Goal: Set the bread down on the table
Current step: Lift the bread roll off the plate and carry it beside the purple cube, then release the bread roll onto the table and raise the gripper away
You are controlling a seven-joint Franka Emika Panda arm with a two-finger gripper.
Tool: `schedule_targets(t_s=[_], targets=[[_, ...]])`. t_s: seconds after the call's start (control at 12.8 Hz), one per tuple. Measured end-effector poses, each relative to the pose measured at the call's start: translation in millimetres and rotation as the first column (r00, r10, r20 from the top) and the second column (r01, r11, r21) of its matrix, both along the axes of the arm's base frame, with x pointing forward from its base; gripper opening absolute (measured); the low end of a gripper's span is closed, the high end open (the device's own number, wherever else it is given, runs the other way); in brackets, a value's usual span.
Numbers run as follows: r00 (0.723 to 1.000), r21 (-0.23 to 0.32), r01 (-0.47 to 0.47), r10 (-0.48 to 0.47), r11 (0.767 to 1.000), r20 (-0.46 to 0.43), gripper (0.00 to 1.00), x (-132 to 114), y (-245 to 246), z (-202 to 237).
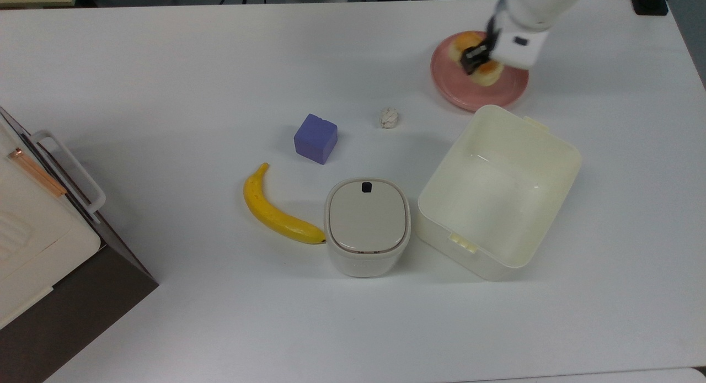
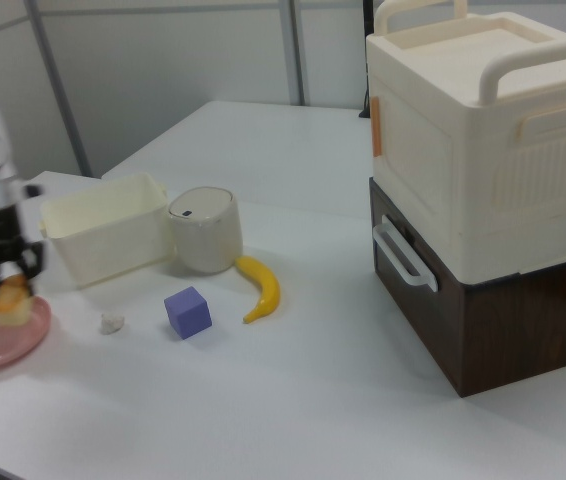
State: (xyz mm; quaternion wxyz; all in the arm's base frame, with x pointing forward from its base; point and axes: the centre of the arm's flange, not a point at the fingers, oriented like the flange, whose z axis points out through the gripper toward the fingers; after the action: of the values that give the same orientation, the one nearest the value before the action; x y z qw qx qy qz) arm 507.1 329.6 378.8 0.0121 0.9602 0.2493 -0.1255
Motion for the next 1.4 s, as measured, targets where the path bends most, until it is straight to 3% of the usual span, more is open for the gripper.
schedule_targets(t_s=[0.16, 0.47, 0.62, 0.7, 1.01, 1.17, 1.4], targets=[[0.999, -0.012, 0.043, -0.043, 0.999, 0.019, 0.58, 40.9, -86.0, 17.2], [0.995, -0.028, 0.103, -0.103, 0.994, 0.006, 0.63, 75.2, -193.5, 8.9], [0.985, -0.023, 0.17, -0.17, 0.985, 0.017, 0.92, 86.6, -239.8, 14.1], [0.977, -0.013, 0.208, -0.207, 0.978, 0.044, 1.0, 94.6, -265.6, 28.0], [0.953, 0.034, 0.279, -0.281, 0.96, 0.116, 1.0, 100.3, -358.1, 110.3], [0.943, 0.049, 0.297, -0.301, 0.954, 0.141, 1.0, 96.2, -371.0, 139.0], [0.929, 0.053, 0.328, -0.332, 0.943, 0.164, 1.0, 96.5, -369.6, 148.3]])
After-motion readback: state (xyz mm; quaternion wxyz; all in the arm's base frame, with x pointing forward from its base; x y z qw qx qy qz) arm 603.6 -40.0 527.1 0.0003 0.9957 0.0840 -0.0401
